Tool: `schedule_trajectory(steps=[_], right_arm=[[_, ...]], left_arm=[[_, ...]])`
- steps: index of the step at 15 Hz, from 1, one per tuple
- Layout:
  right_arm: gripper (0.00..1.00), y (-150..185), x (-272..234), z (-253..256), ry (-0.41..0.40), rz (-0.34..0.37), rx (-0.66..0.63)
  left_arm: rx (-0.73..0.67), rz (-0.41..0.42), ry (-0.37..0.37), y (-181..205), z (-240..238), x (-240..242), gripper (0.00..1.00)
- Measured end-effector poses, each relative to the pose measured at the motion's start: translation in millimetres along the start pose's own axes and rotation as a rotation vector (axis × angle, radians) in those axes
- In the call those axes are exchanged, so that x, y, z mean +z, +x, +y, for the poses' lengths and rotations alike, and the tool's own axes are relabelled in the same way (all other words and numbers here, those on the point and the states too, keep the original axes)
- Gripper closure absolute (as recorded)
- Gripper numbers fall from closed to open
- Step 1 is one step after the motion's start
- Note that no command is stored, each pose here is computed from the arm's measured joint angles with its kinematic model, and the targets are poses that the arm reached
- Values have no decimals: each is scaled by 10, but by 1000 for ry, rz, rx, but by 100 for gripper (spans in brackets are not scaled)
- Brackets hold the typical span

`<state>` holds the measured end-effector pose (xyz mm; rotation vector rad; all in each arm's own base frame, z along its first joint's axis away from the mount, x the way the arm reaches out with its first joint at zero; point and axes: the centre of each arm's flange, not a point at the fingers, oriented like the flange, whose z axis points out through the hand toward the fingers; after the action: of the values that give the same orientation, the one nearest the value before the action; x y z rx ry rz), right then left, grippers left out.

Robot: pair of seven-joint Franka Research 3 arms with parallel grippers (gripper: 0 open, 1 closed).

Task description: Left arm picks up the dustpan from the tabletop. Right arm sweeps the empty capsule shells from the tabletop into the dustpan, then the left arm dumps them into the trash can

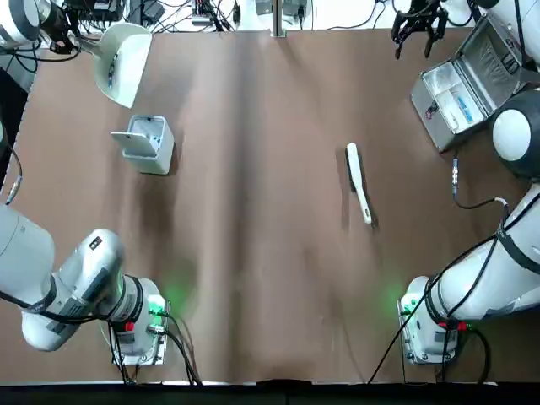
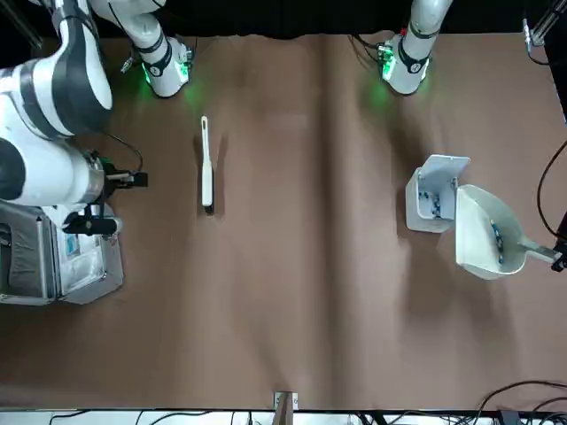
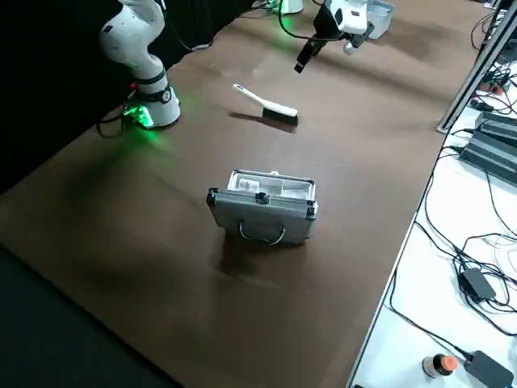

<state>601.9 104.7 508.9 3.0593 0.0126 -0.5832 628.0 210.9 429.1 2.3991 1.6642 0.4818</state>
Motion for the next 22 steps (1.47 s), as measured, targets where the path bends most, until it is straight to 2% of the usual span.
schedule_trajectory(steps=[6, 11, 14, 17, 19, 22], right_arm=[[0, -22, -451, 699, 36, 106, -50], [0, -159, -768, 1070, 20, 180, -9], [0, -430, -1044, 1130, -43, 238, -23], [0, -515, -1110, 1077, -30, 265, -55], [0, -464, -1001, 1067, -21, 323, -59], [0, -604, -925, 1079, -21, 333, -56]], left_arm=[[15, 49, -39, -153, -98, 6, 67], [22, 113, -99, -267, -179, -78, 67], [33, 155, -133, -361, -257, -123, 67], [49, 192, -155, -465, -401, -128, 67], [69, 211, -155, -574, -488, -143, 67], [116, 239, -174, -683, -573, -148, 67]])
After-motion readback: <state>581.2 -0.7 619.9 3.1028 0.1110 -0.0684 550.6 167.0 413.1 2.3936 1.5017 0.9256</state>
